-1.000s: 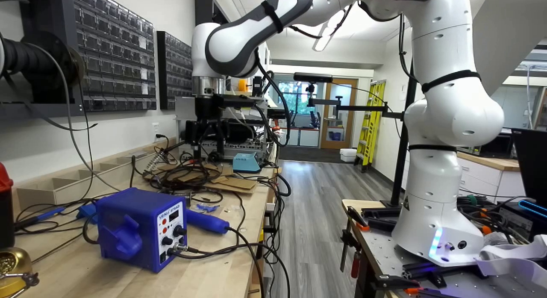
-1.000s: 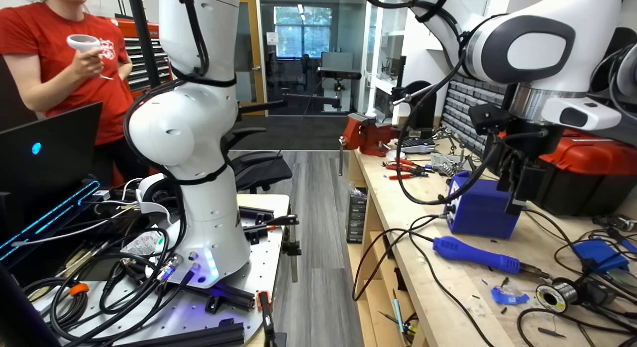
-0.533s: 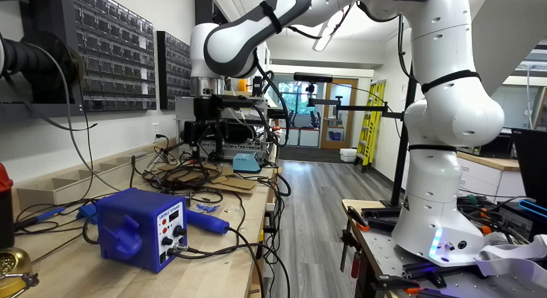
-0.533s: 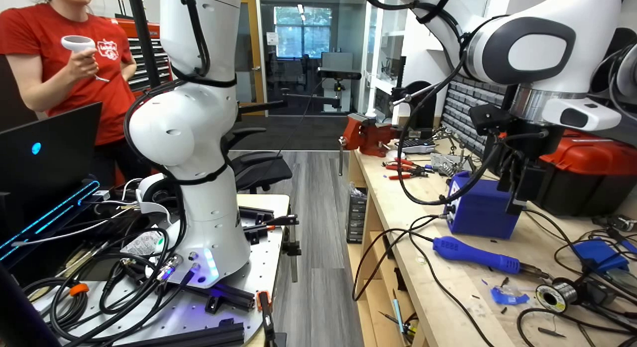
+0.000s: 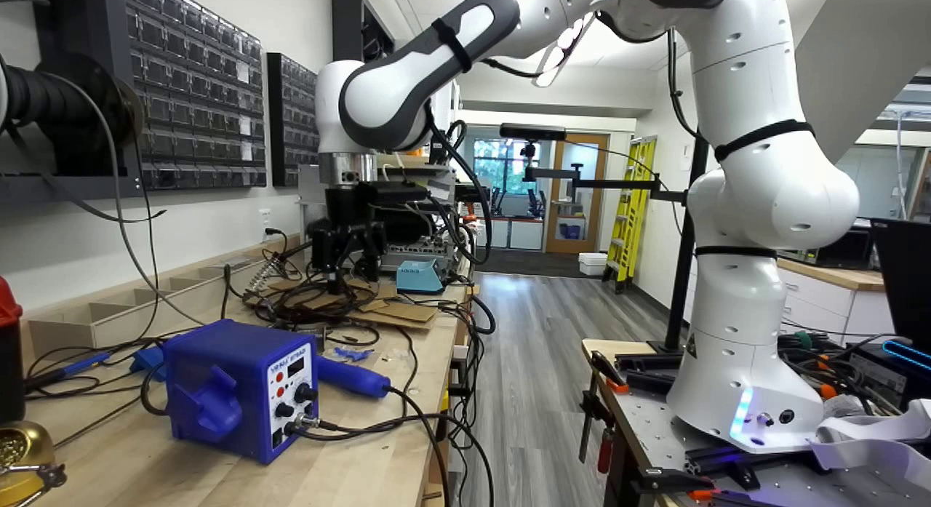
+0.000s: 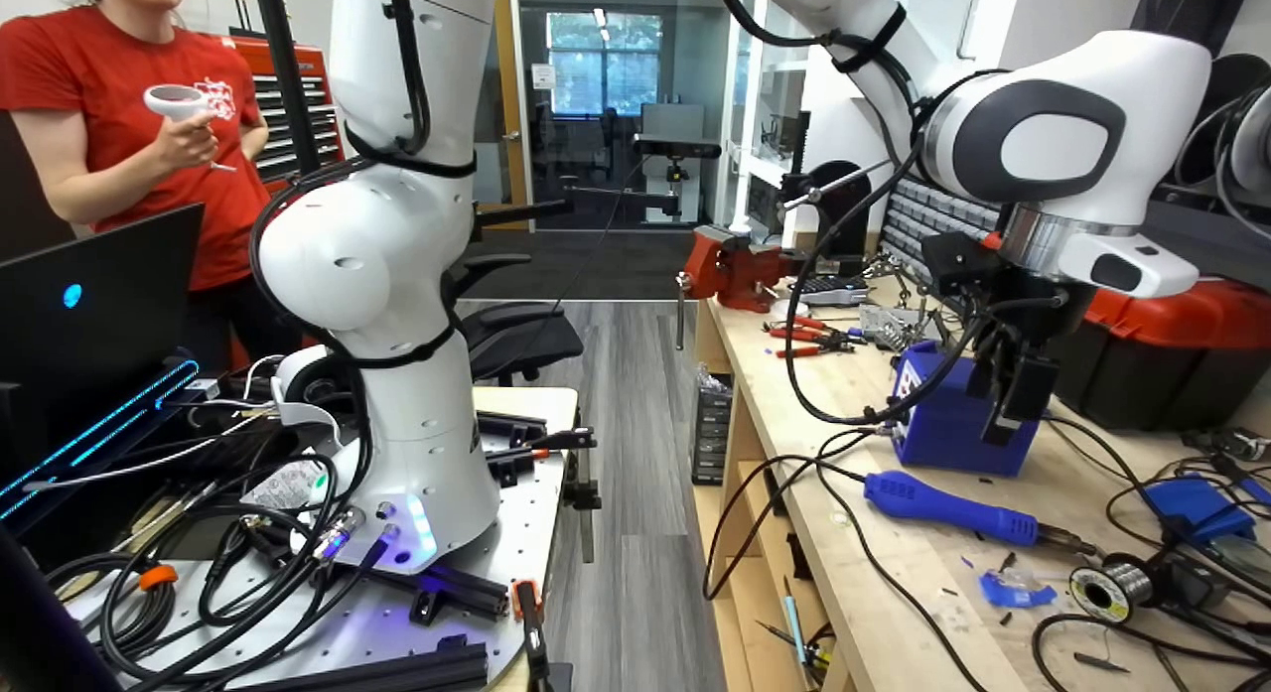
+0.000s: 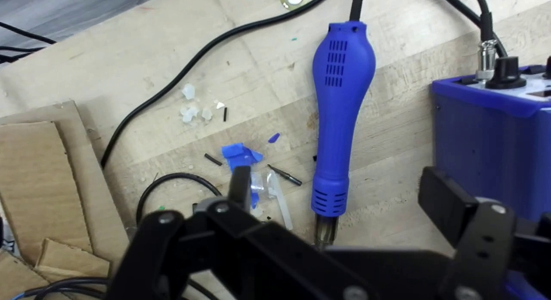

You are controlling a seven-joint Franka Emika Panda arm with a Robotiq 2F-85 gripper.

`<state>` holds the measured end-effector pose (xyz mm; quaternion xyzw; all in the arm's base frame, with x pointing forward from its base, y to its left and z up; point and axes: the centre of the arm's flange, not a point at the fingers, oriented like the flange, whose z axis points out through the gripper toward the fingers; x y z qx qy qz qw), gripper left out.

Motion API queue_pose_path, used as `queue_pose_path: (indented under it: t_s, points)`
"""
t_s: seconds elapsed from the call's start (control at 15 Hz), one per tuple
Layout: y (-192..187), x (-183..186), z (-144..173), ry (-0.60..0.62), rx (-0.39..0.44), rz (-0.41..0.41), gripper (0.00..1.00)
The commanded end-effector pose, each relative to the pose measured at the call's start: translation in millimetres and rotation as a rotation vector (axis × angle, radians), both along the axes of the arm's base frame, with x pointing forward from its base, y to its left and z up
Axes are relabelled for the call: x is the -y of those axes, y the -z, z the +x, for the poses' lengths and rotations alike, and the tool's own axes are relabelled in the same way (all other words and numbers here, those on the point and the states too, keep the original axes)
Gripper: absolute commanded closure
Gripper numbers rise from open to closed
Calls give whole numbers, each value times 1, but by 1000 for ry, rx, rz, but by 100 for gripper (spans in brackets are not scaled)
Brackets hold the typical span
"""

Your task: Take the blue object to your right and position it onto the blue object on your left

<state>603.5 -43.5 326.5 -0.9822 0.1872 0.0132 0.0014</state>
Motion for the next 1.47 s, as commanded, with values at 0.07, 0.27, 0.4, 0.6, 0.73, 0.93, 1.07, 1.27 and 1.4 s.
queue_pose_path:
  t_s: [0.07, 0.27, 0.4, 0.6, 0.73, 0.93, 1.07, 1.27, 1.4]
  points:
    - [14, -6, 5, -27, -3, 31, 0]
    - [25, -7, 5, -5, 0, 12, 0]
    - [34, -9, 6, 9, 9, -1, 0]
    - [48, -15, 7, 5, 18, -2, 0]
    - [58, -21, 7, -5, 23, -15, 0]
    - [72, -30, 7, -25, 22, -21, 0]
    - [80, -34, 6, -48, 24, -30, 0]
    - [91, -35, 7, -58, 30, -38, 0]
    - [99, -35, 6, -56, 29, -39, 0]
